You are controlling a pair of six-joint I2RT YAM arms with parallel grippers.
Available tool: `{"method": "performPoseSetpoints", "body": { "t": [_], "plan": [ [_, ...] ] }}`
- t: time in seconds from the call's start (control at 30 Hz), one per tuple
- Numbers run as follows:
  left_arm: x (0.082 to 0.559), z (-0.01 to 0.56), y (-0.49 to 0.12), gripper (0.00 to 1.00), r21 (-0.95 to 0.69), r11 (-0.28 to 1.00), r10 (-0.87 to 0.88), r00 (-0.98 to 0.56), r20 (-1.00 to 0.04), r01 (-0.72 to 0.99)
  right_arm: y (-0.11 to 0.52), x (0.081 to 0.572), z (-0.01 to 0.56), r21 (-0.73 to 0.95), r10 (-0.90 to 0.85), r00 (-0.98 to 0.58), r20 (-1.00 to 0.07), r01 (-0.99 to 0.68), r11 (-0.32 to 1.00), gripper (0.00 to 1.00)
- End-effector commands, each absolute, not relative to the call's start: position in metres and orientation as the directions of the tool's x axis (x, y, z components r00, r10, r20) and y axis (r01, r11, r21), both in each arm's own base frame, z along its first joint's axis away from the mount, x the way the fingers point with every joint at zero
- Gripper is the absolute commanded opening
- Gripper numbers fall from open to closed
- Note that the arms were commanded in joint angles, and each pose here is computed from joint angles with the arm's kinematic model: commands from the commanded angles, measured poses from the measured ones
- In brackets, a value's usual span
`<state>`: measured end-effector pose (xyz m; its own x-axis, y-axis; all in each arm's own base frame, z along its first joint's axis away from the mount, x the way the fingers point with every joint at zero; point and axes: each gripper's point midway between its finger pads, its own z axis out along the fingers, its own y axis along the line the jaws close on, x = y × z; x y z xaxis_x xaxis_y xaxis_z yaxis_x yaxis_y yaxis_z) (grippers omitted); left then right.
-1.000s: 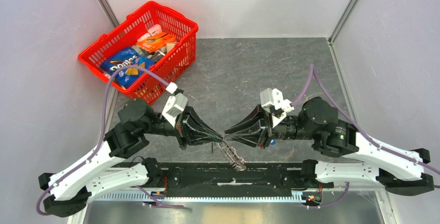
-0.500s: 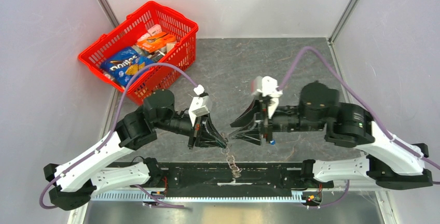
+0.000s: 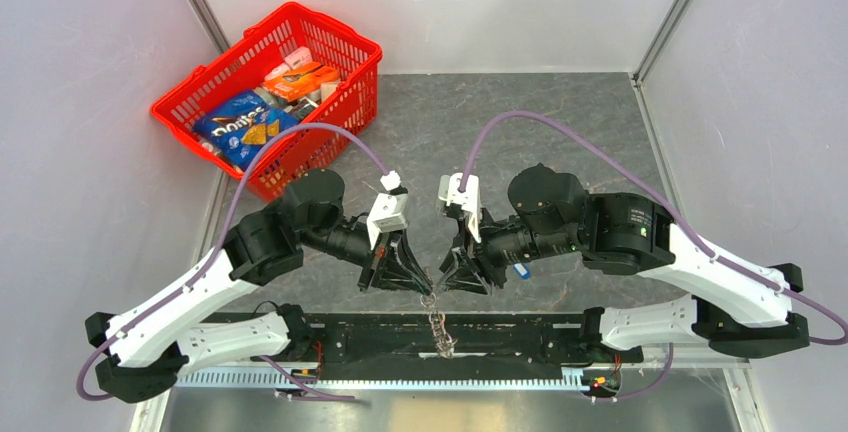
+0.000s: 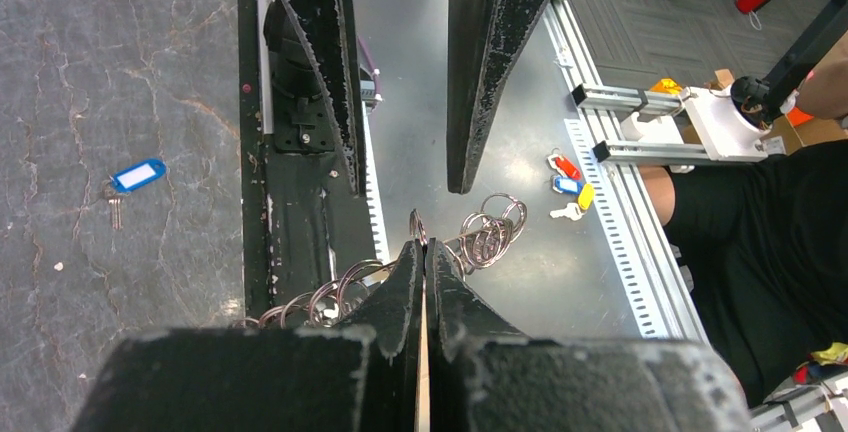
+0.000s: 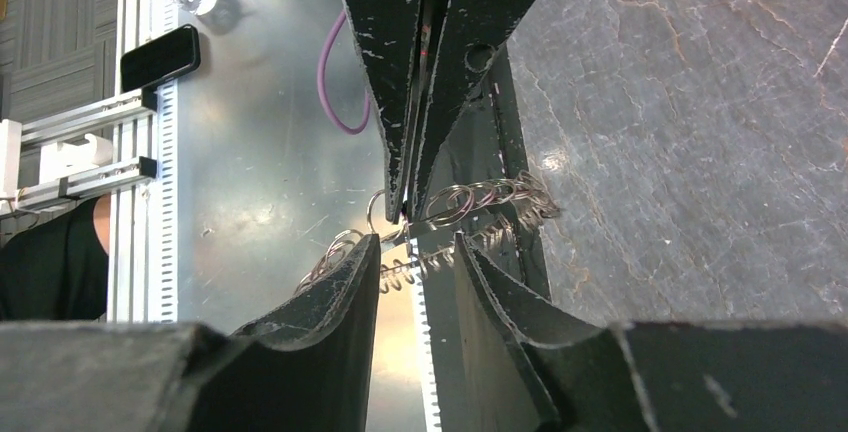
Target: Put the keys on the keyring
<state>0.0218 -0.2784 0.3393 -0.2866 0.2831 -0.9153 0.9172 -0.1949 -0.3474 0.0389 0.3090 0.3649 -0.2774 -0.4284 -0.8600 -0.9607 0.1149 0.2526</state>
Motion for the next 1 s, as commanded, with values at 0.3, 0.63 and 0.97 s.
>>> {"method": "performPoseSetpoints", "body": {
  "t": [0.3, 0.63, 0.97],
  "plan": [
    [0.018, 0.359, -0.278, 0.02, -0.271, -0.260, 0.240, -0.210, -0.948, 0.927, 0.316, 0.027, 0.365, 0.296, -0.444, -0.287, -0.849, -0.954, 0.052, 0.29],
    [0.017, 0.359, -0.278, 0.02, -0.268, -0.271, 0.234, -0.206, -0.950, 0.925, 0.320, 0.027, 0.359, 0.298, -0.455, -0.286, -0.844, -0.953, 0.047, 0.29],
    [0.018, 0.359, -0.279, 0.02, -0.263, -0.271, 0.227, -0.204, -0.952, 0.926, 0.325, 0.026, 0.352, 0.304, -0.468, -0.283, -0.837, -0.952, 0.033, 0.27]
  ]
}}
